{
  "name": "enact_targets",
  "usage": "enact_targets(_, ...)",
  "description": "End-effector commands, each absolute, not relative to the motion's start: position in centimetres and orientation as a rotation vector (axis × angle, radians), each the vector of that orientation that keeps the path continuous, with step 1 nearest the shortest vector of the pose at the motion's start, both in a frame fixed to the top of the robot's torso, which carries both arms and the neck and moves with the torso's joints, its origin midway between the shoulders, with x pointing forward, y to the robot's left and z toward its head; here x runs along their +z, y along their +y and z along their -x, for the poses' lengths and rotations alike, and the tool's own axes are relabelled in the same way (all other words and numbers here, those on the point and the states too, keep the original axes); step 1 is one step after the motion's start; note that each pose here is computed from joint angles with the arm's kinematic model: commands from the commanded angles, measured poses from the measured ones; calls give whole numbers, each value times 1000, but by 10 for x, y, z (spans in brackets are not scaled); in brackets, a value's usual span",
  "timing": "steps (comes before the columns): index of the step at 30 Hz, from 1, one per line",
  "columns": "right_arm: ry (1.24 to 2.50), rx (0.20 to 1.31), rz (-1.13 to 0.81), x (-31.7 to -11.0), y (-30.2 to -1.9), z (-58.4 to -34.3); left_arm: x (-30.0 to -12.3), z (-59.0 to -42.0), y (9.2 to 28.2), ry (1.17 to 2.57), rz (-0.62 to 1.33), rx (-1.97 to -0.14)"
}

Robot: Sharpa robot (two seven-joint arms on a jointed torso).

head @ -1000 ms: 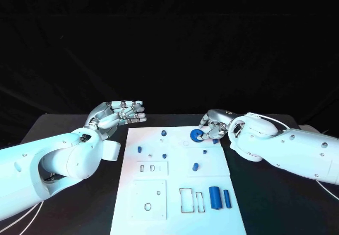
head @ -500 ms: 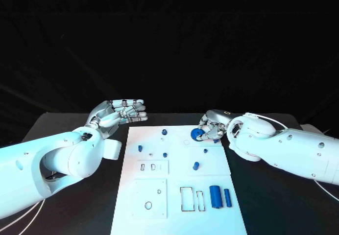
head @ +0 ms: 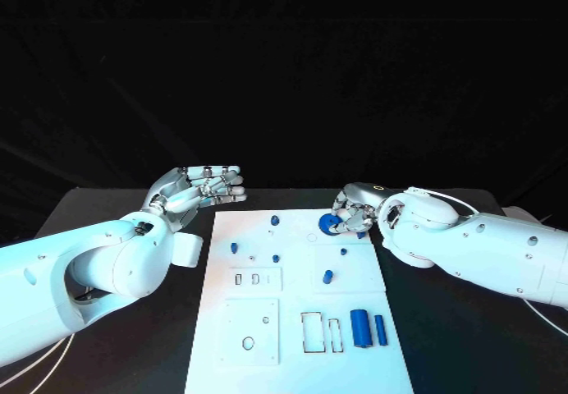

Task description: Assemble the parts on the task board

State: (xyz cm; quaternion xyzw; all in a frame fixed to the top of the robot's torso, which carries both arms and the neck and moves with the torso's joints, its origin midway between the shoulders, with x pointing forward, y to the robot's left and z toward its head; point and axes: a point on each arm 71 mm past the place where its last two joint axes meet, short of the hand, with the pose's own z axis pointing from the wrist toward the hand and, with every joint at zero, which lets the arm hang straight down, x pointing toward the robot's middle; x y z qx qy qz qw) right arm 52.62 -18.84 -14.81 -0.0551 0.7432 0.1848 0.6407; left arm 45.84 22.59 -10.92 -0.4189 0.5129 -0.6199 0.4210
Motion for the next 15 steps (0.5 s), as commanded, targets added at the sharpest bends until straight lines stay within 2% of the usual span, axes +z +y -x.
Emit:
enact_targets(1, 1714, 394, 155, -152, -188, -526, -108, -457, 224, 1289, 1037, -1581)
enact_targets(15, 1699, 358, 207, -153, -183, -524, -108, -457, 223, 1291, 1037, -1583)
